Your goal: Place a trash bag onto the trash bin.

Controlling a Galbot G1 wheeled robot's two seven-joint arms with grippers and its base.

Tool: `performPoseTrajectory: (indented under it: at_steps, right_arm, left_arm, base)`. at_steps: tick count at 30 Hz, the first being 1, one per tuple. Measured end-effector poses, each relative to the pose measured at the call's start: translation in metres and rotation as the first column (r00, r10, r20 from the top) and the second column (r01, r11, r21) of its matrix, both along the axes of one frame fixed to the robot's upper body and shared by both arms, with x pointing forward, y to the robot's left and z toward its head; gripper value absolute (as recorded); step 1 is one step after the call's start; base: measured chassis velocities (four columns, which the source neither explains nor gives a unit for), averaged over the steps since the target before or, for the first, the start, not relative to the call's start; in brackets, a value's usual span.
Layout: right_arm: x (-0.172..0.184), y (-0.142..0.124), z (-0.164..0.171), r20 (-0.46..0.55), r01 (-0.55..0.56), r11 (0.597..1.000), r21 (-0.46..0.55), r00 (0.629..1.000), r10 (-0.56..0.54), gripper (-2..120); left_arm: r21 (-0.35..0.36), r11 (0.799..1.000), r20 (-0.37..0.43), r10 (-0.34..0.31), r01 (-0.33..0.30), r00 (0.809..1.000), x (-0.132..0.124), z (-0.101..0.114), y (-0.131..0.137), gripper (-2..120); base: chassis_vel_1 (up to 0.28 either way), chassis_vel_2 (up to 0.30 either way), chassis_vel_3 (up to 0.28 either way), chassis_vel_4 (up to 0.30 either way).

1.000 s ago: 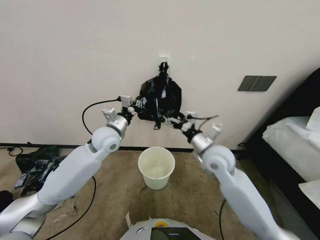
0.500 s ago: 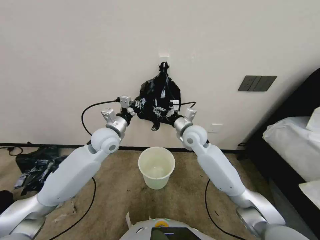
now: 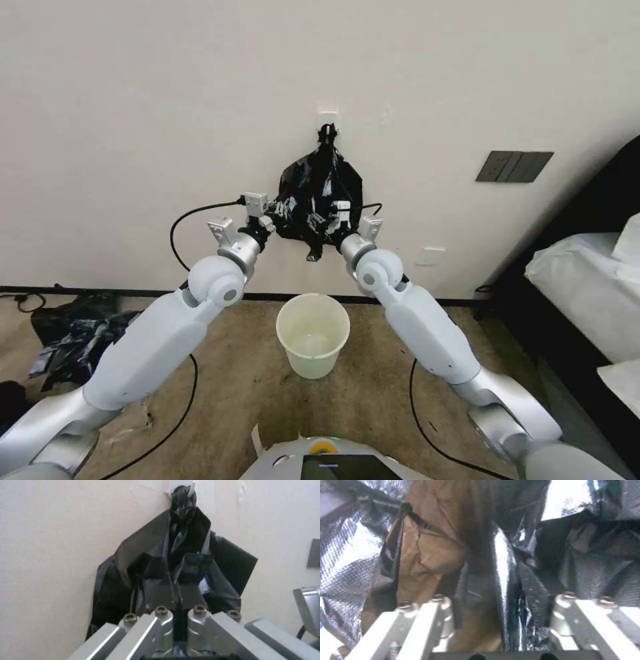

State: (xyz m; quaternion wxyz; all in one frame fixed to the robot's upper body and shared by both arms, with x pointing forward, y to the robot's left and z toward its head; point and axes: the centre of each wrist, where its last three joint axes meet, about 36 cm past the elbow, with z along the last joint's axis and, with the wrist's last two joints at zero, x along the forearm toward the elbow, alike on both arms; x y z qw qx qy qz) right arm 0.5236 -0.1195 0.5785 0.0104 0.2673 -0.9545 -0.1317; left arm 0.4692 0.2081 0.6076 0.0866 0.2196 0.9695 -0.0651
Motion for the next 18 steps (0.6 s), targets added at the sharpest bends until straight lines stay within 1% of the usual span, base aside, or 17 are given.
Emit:
performPoseTrajectory:
  at_steps: [2, 3, 4, 6, 7, 9, 10, 15, 18]
  right_arm:
    - [0.002, 0.001, 0.000, -0.001, -0.003, 1.000, -0.001, 1.000, 0.003, 31]
    - [0.002, 0.001, 0.000, -0.001, -0.003, 1.000, -0.001, 1.000, 0.003, 31]
    - [0.003, 0.001, 0.000, -0.001, -0.003, 1.000, -0.001, 1.000, 0.003, 23]
    - [0.004, 0.000, -0.001, -0.005, 0.000, 1.000, -0.002, 1.000, 0.000, 15]
    - [0.004, 0.000, -0.001, -0.005, 0.000, 1.000, -0.002, 1.000, 0.000, 15]
    - [0.006, -0.001, -0.002, -0.020, 0.001, 1.000, 0.006, 1.000, -0.001, 3]
    - [0.008, -0.002, -0.003, -0.026, 0.004, 1.000, 0.008, 1.000, -0.003, 0]
    - [0.008, -0.005, -0.003, -0.031, 0.012, 1.000, 0.014, 0.999, -0.012, 0]
    - [0.002, -0.014, -0.001, -0.030, 0.019, 0.999, 0.044, 0.999, -0.018, 0]
  left_arm:
    - [0.000, 1.000, 0.001, -0.001, 0.001, 1.000, 0.000, 0.000, 0.000, 0]
    - [0.000, 1.000, 0.001, -0.001, 0.001, 1.000, 0.000, 0.000, 0.000, 0]
    - [0.001, 1.000, 0.003, -0.001, 0.001, 1.000, 0.000, 0.001, 0.000, 0]
    - [0.003, 1.000, 0.007, -0.002, 0.002, 1.000, -0.001, 0.003, 0.001, 0]
    - [0.003, 1.000, 0.007, -0.002, 0.002, 1.000, -0.001, 0.003, 0.001, 0]
    - [0.004, 1.000, 0.012, -0.002, 0.002, 1.000, -0.002, 0.005, 0.001, 0]
    - [0.004, 1.000, 0.015, -0.003, 0.003, 1.000, -0.003, 0.006, 0.002, 0]
    - [0.004, 1.000, 0.016, 0.001, -0.001, 1.000, -0.004, 0.007, 0.004, 0]
    - [0.001, 1.000, 0.015, 0.008, -0.008, 1.000, -0.004, 0.006, 0.006, 0]
  base:
    - [0.000, 0.000, 0.000, 0.000]
    - [0.000, 0.000, 0.000, 0.000]
    - [0.000, 0.000, 0.000, 0.000]
    - [0.000, 0.000, 0.000, 0.000]
    - [0.000, 0.000, 0.000, 0.000]
    - [0.000, 0.000, 0.000, 0.000]
    - [0.000, 0.000, 0.000, 0.000]
    - [0.000, 0.000, 0.000, 0.000]
    - [0.000, 0.000, 0.000, 0.000]
